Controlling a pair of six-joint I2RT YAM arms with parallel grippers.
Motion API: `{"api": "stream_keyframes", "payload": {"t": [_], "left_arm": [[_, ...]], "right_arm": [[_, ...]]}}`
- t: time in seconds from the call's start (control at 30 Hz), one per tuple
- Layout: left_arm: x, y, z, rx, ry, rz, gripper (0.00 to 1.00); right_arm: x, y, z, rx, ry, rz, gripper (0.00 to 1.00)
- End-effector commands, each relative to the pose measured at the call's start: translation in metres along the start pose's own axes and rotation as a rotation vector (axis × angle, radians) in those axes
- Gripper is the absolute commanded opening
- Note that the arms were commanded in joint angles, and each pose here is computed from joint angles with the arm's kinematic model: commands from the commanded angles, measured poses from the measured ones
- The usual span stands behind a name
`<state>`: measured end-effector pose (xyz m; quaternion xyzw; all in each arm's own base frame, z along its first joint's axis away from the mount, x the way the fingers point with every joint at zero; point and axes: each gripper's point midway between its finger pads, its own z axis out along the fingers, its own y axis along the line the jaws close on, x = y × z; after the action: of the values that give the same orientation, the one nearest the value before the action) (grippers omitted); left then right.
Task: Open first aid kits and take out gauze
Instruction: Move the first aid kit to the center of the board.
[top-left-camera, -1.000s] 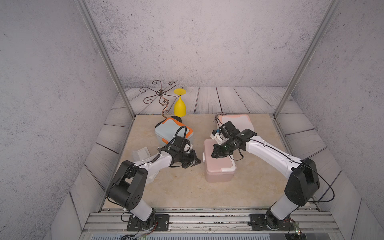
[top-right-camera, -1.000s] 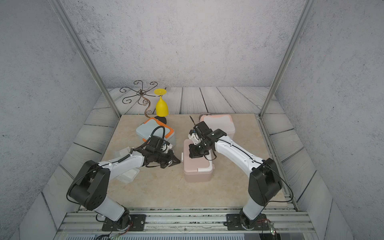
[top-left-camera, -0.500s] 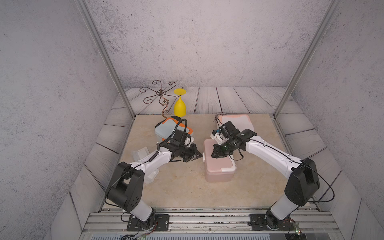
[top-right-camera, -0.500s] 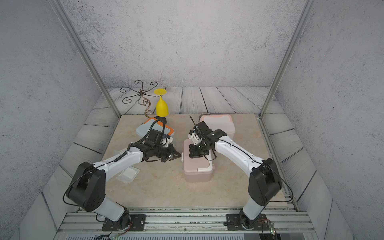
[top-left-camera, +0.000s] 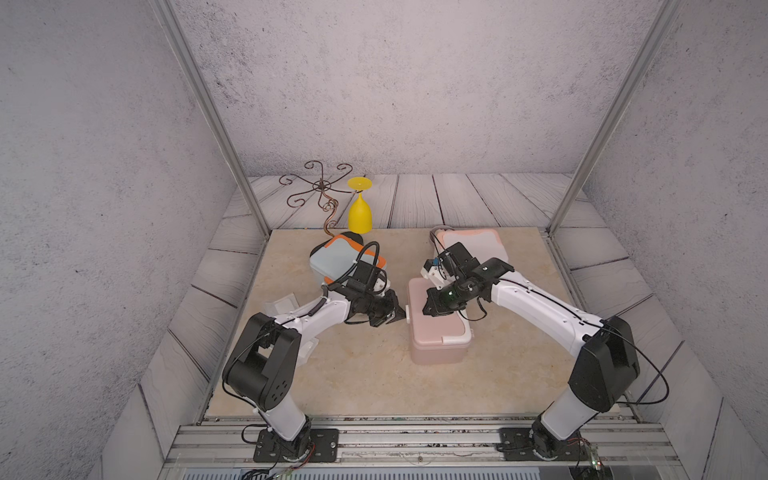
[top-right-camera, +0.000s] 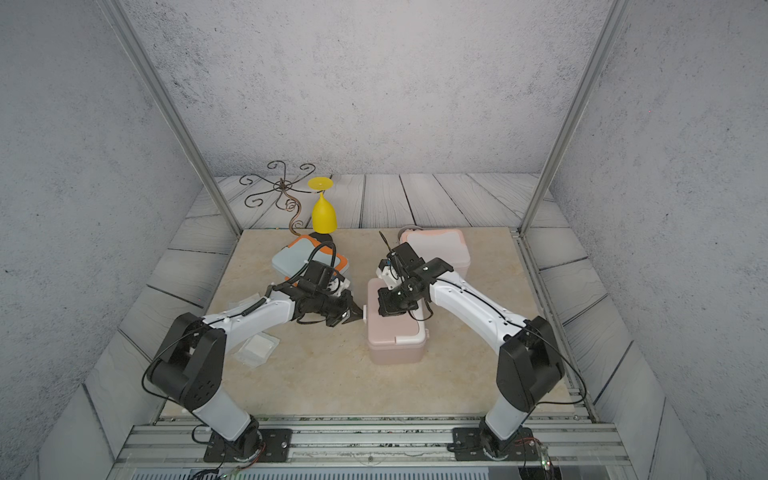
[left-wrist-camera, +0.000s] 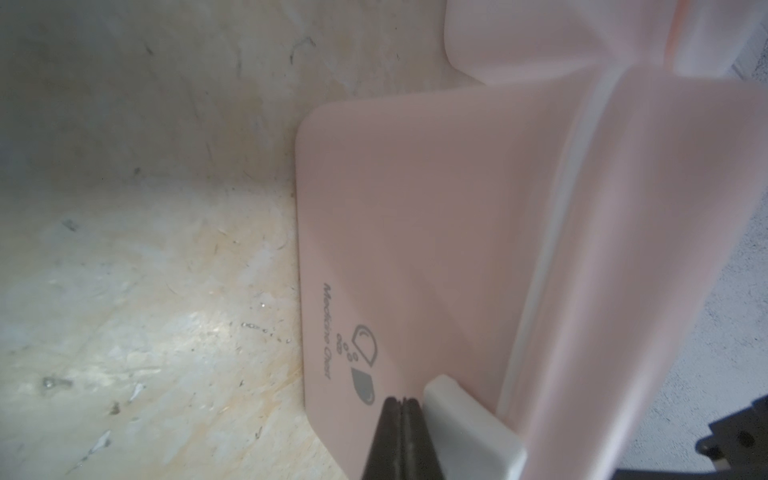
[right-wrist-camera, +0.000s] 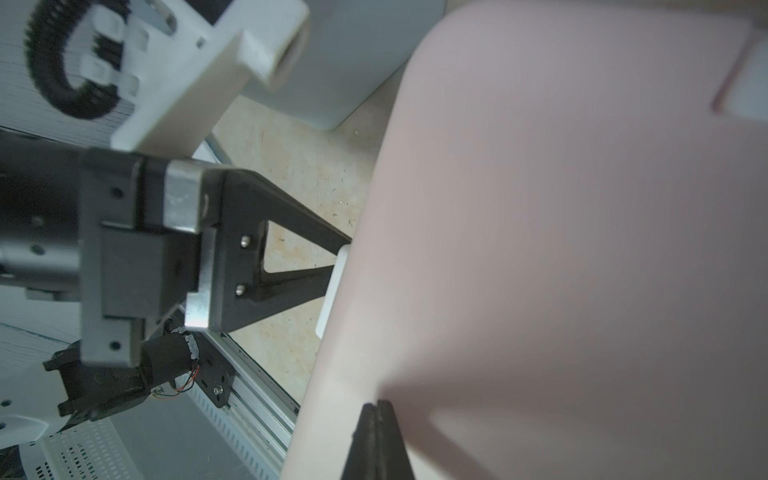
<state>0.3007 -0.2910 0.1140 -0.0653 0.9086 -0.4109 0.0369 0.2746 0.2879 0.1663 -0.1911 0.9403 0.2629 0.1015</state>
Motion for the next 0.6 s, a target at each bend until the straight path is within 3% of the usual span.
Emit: {"api": "stream_keyframes", "payload": {"t": [0.0, 0.23, 0.33, 0.5, 0.57], "left_arm": [[0.0, -0.05, 0.004, 0.118, 0.014, 0.093, 0.0], [0.008, -0.063, 0.017, 0.121, 0.045, 0.117, 0.0], [0.013, -0.066, 0.02, 0.117, 0.055, 0.122, 0.0], [0.025, -0.074, 0.031, 0.109, 0.073, 0.137, 0.0], [0.029, -0.078, 0.036, 0.11, 0.071, 0.139, 0.0]], "right_arm": [[0.059, -0.044, 0.037, 0.15, 0.24, 0.093, 0.0], [0.069, -0.059, 0.032, 0.199, 0.244, 0.111, 0.0], [0.069, -0.076, 0.014, 0.268, 0.196, 0.127, 0.0], [0.048, -0.074, -0.035, 0.328, 0.057, 0.099, 0.28], [0.04, -0.072, -0.052, 0.347, 0.009, 0.089, 0.35]]}}
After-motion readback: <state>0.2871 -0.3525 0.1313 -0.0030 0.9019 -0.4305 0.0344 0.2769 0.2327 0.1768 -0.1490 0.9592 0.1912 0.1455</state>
